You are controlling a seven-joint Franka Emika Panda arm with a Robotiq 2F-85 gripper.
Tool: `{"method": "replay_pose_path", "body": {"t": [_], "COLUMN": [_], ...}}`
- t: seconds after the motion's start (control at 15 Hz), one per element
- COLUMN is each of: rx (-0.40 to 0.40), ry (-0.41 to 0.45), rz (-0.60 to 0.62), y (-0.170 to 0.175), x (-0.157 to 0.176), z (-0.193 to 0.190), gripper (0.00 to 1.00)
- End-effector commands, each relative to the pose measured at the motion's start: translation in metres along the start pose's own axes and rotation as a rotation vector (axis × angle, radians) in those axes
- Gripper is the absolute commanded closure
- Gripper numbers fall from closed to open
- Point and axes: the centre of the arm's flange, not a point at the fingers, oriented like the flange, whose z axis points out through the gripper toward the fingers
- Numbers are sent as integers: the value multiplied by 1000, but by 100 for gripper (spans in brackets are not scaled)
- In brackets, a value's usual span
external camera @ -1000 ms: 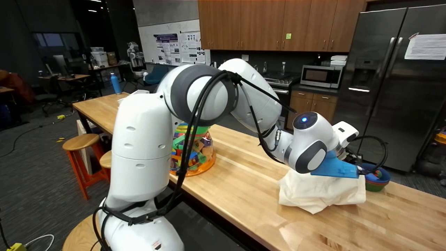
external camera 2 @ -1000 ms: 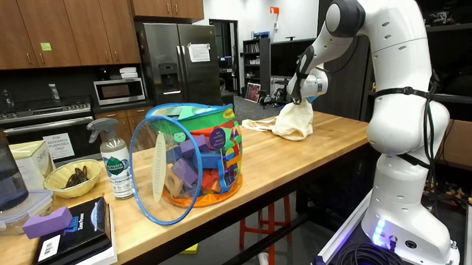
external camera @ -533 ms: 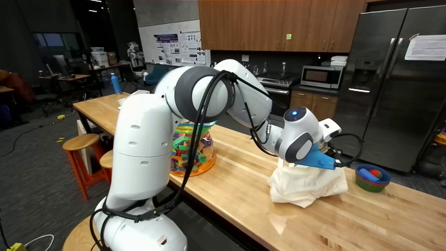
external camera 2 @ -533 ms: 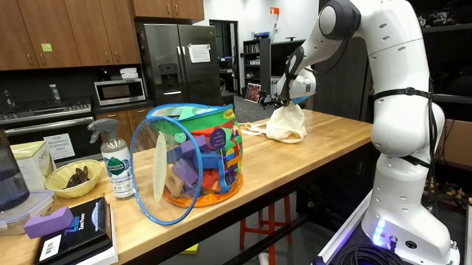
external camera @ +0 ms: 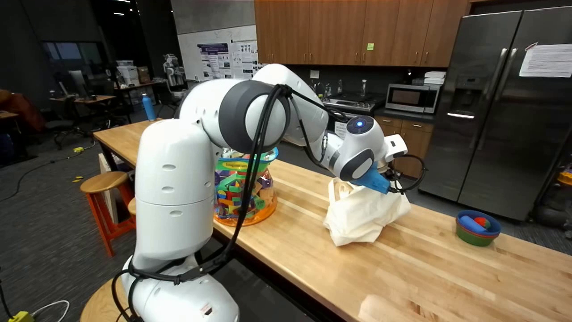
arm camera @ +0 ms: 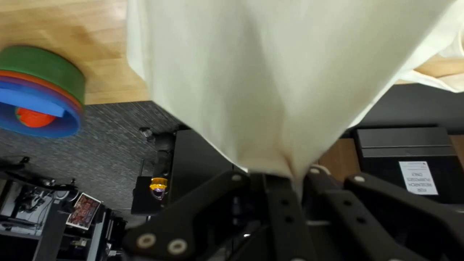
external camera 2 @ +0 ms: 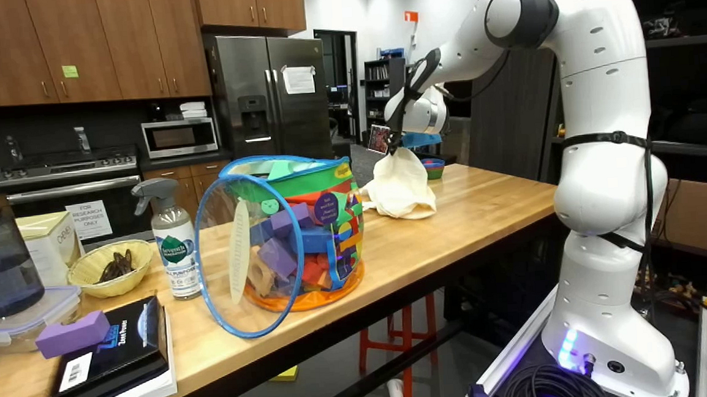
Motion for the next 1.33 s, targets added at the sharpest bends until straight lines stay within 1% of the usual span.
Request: {"method": "replay_pose_path", "body": {"t": [0.0,0.2,0.47,0.73,1.07,1.27], "rx": [104,185,264,312,380,400], "ry": [-1,-37,-93,-127,-146,-175], "rz": [12,-29,-92,-168,-271,-306], "y": [-12,-42,-72,-96,-128,-139], "x": [15,21,21,13,3,-4], "z": [-10,-11,-11,-13,-21,-26], "gripper": [99,99,99,99,99,99]}}
